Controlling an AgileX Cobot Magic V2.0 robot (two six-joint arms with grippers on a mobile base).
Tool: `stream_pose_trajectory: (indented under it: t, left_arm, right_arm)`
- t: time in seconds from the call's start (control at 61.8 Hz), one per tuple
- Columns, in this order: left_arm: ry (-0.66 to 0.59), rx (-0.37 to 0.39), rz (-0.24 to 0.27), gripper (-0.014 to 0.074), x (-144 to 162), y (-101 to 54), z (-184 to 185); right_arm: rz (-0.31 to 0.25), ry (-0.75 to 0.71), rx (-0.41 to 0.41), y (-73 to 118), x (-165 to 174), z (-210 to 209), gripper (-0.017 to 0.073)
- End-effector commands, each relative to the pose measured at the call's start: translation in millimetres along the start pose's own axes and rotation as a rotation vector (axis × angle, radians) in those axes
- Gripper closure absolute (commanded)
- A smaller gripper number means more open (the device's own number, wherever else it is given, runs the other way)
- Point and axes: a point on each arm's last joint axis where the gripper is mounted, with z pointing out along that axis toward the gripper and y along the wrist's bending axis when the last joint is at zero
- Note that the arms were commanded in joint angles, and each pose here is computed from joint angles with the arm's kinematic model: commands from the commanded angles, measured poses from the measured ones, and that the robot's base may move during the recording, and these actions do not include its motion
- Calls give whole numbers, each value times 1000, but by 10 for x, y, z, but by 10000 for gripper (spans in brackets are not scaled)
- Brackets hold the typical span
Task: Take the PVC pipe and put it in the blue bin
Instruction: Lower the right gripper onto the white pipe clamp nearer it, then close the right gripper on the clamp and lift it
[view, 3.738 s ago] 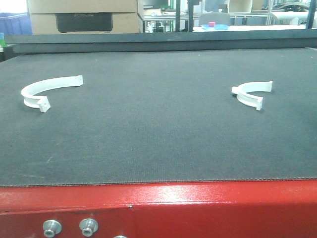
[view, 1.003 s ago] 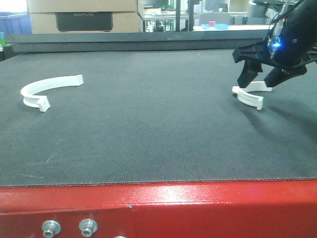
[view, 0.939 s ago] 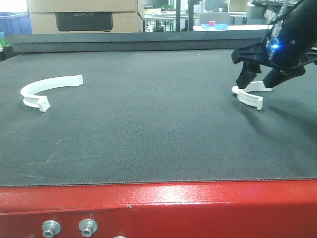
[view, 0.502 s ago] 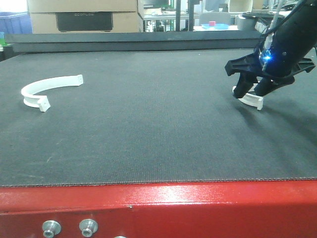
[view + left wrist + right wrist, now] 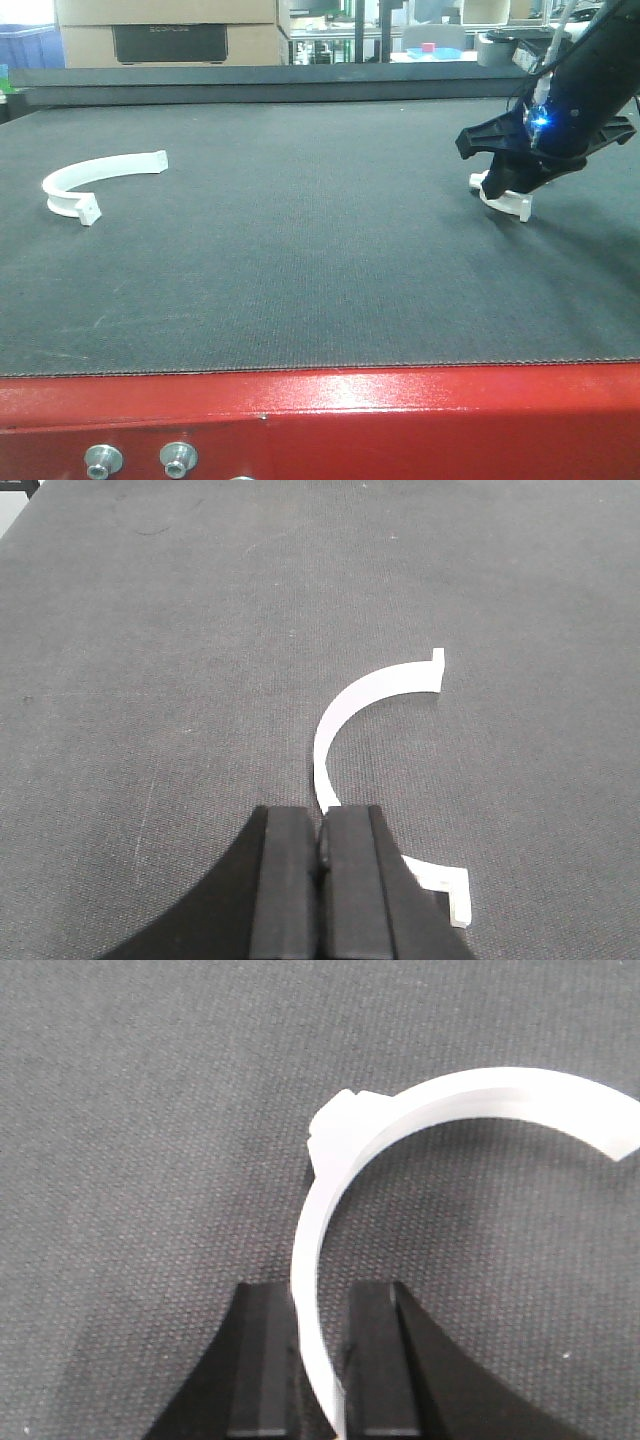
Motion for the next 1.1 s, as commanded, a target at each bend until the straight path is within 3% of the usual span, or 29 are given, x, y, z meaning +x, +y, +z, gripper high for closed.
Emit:
stream_pose_trajectory:
  t: [0.0, 0.421, 0.615, 1.084]
  left_arm:
    - [-38, 0, -7, 704, -72, 2, -9]
    - [-53, -1, -7, 704, -135, 5, -19]
    - [-53, -1, -7, 704, -135, 5, -19]
    - [-47, -1, -1, 698, -127, 5, -2]
  right_arm:
    - [-21, -23, 9, 1, -29, 18, 513]
    - [-23, -39, 16, 7, -29, 65, 524]
    - [-24, -34, 15, 7, -23, 69, 729]
    - [-28, -51, 6, 29, -93, -103, 727]
